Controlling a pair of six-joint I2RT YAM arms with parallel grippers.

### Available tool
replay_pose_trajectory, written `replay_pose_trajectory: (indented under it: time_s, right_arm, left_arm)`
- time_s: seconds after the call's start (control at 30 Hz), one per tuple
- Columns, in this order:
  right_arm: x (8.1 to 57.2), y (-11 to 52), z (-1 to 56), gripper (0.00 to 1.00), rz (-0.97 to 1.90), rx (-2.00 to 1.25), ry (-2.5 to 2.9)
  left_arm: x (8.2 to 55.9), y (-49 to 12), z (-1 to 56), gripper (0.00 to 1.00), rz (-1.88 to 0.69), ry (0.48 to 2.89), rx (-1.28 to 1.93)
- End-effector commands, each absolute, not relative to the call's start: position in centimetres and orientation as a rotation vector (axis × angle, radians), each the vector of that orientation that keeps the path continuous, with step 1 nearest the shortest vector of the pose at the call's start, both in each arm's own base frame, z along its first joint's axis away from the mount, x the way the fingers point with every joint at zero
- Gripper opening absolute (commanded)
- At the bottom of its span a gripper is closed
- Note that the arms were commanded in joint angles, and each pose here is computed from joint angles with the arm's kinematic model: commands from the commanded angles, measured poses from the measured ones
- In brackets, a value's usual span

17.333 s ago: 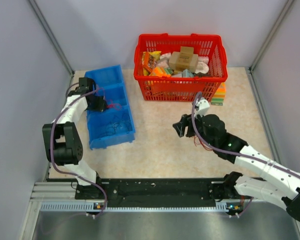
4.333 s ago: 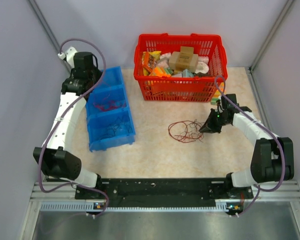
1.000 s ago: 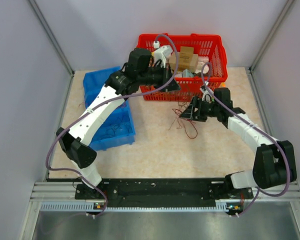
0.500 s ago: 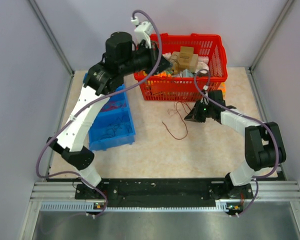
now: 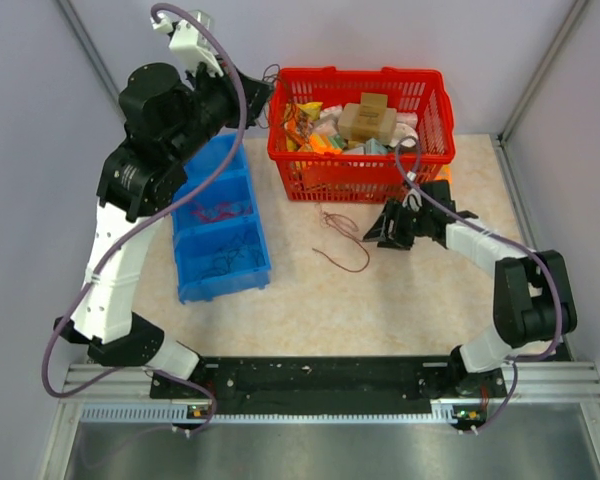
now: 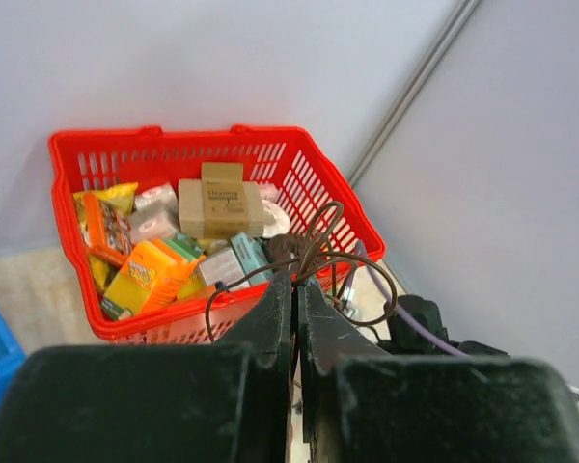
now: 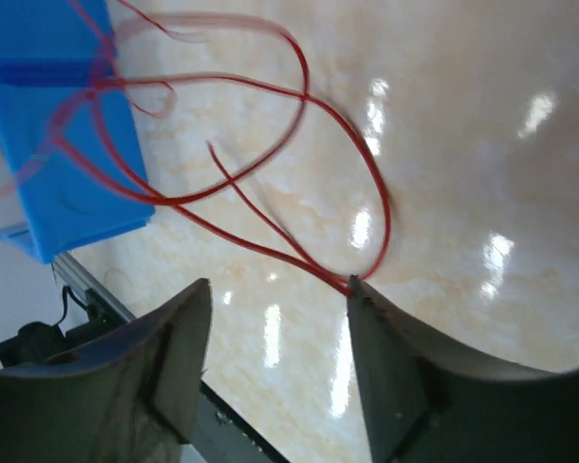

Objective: Untangle the cables

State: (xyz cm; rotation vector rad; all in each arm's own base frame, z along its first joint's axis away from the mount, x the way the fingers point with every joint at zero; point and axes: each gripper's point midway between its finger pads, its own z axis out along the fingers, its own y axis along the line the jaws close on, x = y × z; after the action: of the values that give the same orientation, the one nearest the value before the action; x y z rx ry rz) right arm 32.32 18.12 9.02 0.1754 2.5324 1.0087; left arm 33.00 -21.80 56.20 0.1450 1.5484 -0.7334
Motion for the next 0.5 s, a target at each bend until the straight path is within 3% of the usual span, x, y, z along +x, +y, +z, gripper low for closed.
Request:
replay_pose_trajectory:
  time_s: [0.0, 0.2, 0.47]
  right_arm:
    - [34.9, 22.3, 20.3, 0.63, 1.086, -0.198, 2.167]
    - [35.5, 26.6, 29.8, 0.71, 1.134, -0.438, 1.830]
    - [36.6, 32.1, 34.2, 0.73, 1.476, -0.705, 1.586]
  left_arm:
    - [33.8, -22.4, 55.0, 0.00, -0.903, 1.591, 0.112]
    - [32.6, -23.3, 54.4, 0.00, -1.067, 1.633, 0.139]
    - [30.6, -22.6, 54.9, 0.00, -1.082, 1.637, 0.143]
